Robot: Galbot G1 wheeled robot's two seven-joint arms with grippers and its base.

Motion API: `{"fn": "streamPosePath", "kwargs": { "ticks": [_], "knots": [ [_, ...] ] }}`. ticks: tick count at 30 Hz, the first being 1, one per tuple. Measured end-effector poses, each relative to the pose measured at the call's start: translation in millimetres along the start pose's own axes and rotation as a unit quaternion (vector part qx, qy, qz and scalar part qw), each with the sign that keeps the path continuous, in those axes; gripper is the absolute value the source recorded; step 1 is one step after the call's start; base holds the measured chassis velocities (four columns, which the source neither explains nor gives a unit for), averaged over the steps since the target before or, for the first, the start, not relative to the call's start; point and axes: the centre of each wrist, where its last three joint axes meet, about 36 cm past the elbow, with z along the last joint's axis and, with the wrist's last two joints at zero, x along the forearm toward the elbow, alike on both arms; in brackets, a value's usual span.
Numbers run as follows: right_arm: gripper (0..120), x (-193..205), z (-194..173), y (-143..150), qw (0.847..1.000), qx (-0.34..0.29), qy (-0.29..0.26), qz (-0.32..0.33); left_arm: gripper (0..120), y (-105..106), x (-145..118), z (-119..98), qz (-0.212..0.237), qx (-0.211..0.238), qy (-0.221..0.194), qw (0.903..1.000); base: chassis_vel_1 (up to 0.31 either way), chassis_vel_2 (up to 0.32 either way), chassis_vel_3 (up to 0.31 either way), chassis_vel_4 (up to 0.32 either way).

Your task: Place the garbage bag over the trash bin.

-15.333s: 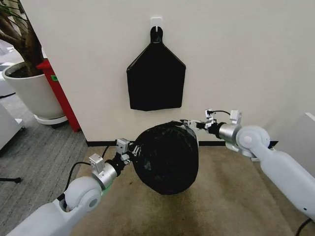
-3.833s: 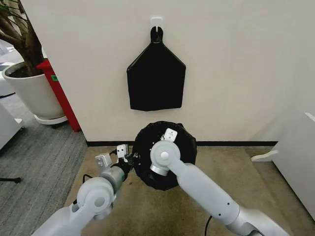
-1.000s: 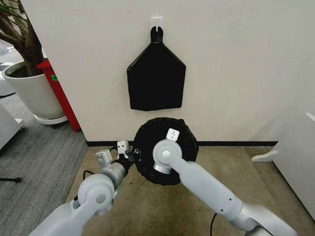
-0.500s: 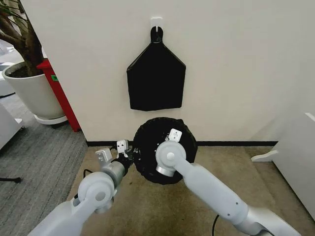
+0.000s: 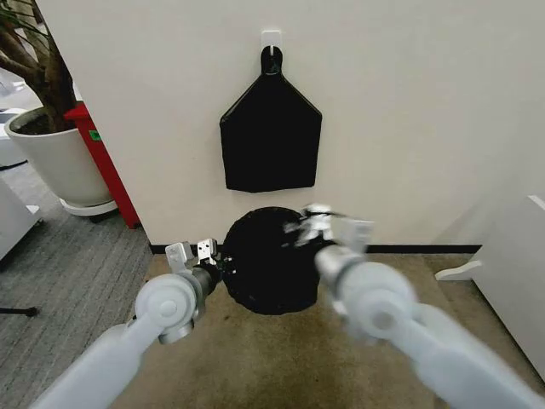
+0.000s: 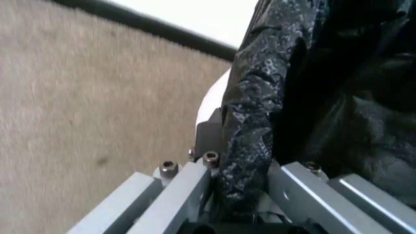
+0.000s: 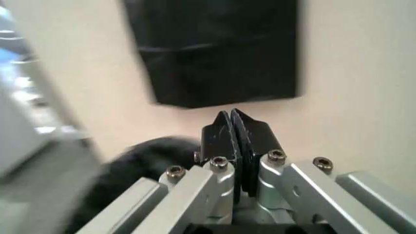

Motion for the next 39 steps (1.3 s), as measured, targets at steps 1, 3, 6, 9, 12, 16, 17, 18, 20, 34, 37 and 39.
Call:
{"fn": "streamPosePath", "kwargs": {
  "ticks": [1,3,6,9,12,16,17,18,20,34,37,39],
  "knots": [
    [0,1,8,-12,1.000,0.019,-0.010,0.019,0,-1,0,-1,-0.002,0.004,0.007,1.0000,0.000,0.000,0.000,0.000],
    [0,0,27,-35,0.996,0.044,-0.027,0.066,0,-2,-1,-3,-0.008,0.018,0.029,0.9994,0.000,0.000,0.000,0.000],
    [4,0,38,-51,0.993,0.047,-0.037,0.103,0,-4,-1,-5,-0.016,0.026,0.042,0.9986,0.000,0.000,0.000,0.000],
    [16,5,55,-71,0.988,0.057,-0.045,0.138,0,-5,-1,-7,-0.025,0.029,0.050,0.9980,0.000,0.000,0.000,0.000],
    [27,13,73,-81,0.984,0.063,-0.044,0.161,0,-4,-1,-8,-0.032,0.028,0.056,0.9975,0.000,0.000,0.000,0.000],
    [39,29,92,-85,0.980,0.052,-0.036,0.187,0,-4,-2,-10,-0.038,0.024,0.064,0.9969,0.000,0.000,0.000,0.000],
    [45,37,99,-83,0.979,0.047,-0.033,0.193,0,-4,-3,-12,-0.040,0.024,0.068,0.9966,0.000,0.000,0.000,0.000],
    [47,39,100,-82,0.979,0.046,-0.032,0.194,0,-4,-4,-12,-0.042,0.024,0.069,0.9965,0.000,0.000,0.000,0.000],
    [57,48,106,-74,0.978,0.038,-0.030,0.202,0,-5,-8,-14,-0.045,0.025,0.078,0.9956,0.000,0.000,0.000,0.000],
    [99,69,108,-59,0.975,0.017,-0.035,0.219,0,-19,-31,-2,-0.059,0.018,0.119,0.9910,0.000,0.000,0.000,0.000],
    [100,69,108,-59,0.975,0.014,-0.036,0.220,0,-23,-41,2,-0.066,0.016,0.125,0.9898,0.000,0.000,0.000,0.000],
    [100,68,108,-58,0.975,0.012,-0.037,0.220,0,-27,-46,5,-0.071,0.012,0.130,0.9890,0.000,0.000,0.000,0.000]
  ]
}}
